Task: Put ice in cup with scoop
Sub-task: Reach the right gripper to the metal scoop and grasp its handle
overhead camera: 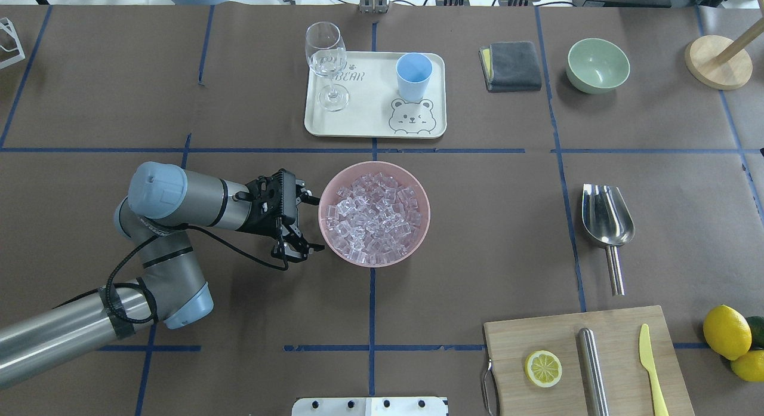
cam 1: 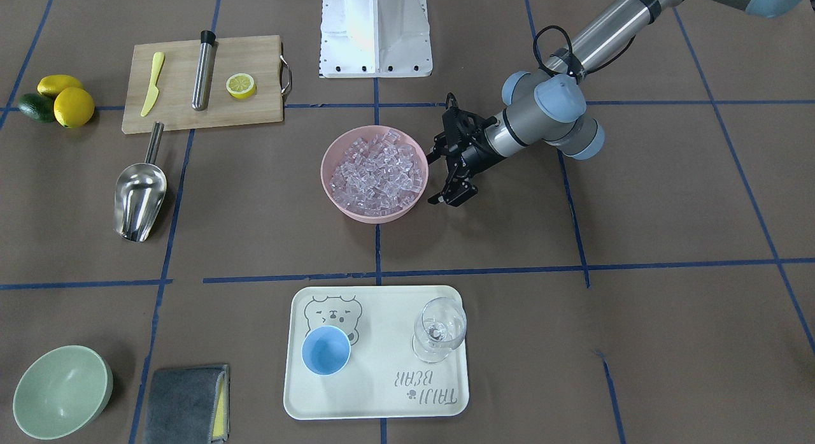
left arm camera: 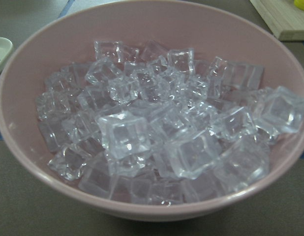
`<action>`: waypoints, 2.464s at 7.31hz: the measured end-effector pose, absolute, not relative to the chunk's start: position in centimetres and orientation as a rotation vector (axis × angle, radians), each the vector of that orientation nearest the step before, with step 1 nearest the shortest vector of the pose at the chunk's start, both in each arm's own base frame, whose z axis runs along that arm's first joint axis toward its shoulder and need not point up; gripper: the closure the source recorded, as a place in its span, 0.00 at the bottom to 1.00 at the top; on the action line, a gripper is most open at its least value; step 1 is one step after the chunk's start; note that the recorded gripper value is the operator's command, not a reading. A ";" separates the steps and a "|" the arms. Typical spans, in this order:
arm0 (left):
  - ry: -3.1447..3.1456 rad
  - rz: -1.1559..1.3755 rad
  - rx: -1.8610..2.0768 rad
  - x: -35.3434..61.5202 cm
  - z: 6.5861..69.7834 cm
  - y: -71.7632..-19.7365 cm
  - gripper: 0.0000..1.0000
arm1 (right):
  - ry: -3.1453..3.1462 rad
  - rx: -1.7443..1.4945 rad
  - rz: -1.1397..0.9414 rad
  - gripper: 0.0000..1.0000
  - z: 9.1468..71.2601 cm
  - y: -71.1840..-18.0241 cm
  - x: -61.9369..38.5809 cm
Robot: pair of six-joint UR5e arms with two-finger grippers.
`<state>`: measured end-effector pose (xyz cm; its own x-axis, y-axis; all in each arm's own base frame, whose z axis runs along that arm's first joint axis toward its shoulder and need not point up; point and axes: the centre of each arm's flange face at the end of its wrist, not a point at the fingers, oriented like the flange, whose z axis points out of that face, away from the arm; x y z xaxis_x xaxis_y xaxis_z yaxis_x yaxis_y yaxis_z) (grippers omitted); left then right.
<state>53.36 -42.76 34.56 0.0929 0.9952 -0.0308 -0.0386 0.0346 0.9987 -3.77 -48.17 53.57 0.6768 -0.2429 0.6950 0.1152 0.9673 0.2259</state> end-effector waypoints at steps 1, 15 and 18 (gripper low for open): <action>1.124 1.128 1.202 53.4 34.5 -42.8 0.00 | -0.815 0.161 -0.190 0.00 52.0 -47.8 -5.4; 1.129 1.123 1.202 53.6 34.4 -42.6 0.00 | -0.733 -0.027 0.048 0.56 47.8 -31.9 -32.6; 1.129 1.123 1.201 53.5 34.4 -42.6 0.00 | -0.713 -0.023 0.053 0.71 48.5 -31.6 -33.3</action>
<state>53.55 -42.63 34.44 0.1003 0.9943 -0.0373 -0.0318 0.0407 0.9987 -33.28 -31.61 48.47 0.7551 0.0566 0.6532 -0.0412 0.9984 -0.0389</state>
